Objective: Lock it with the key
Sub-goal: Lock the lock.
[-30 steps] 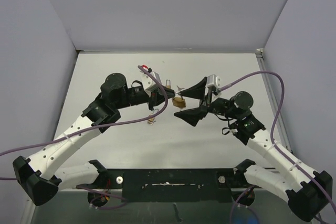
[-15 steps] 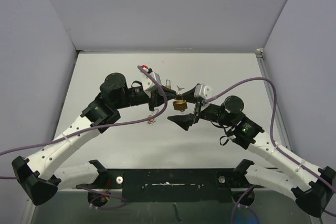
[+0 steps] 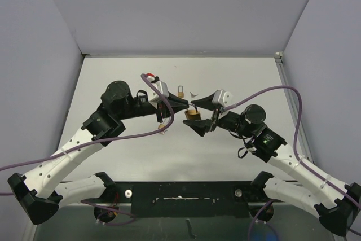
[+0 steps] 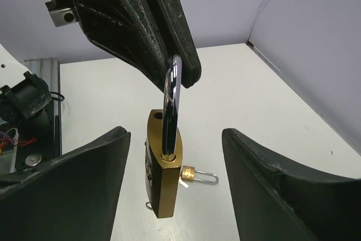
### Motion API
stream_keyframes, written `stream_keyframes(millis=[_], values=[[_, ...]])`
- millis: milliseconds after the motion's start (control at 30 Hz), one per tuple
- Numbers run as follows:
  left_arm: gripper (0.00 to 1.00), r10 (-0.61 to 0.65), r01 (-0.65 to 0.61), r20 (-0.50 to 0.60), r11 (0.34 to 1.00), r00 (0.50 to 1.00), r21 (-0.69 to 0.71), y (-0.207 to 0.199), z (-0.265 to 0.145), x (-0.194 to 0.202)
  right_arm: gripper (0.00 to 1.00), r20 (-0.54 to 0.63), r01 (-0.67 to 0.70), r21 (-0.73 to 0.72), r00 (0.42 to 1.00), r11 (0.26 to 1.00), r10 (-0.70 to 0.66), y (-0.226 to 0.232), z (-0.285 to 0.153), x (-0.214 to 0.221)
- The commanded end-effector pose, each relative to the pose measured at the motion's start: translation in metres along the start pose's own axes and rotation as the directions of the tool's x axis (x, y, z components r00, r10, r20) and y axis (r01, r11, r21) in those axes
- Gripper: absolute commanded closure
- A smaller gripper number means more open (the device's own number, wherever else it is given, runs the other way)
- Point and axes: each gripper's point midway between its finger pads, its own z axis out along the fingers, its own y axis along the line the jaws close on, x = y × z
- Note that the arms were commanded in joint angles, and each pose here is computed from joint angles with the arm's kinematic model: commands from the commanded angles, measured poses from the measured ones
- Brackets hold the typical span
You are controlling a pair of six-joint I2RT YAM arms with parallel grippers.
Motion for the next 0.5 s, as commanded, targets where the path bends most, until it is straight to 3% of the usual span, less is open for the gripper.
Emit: stream_keyframes(millis=[0,133,300,467], values=[[1.0,0.082,-0.086,0.15,0.996,0.985,0.021,-0.0115,-0.0084,-0.0559,0.34,0.053,0.025,0.022,0.998,0.999,-0.026,-0.0042,0.0016,-0.015],[1.0,0.082,-0.085,0.147,0.996,0.986,0.017,-0.011,-0.0081,-0.0549,0.43,0.06,0.021,0.013,0.998,1.0,-0.022,-0.0031,0.0028,-0.016],[1.0,0.088,-0.09,0.147,0.996,0.985,0.002,-0.0083,-0.0083,-0.0549,0.62,0.057,0.015,-0.003,0.998,1.0,-0.015,-0.0005,0.0043,-0.0141],[1.0,0.1,-0.099,0.156,0.995,0.983,-0.015,-0.006,-0.0094,-0.058,0.67,0.044,0.007,-0.014,0.999,1.0,-0.006,0.0006,0.006,-0.0104]])
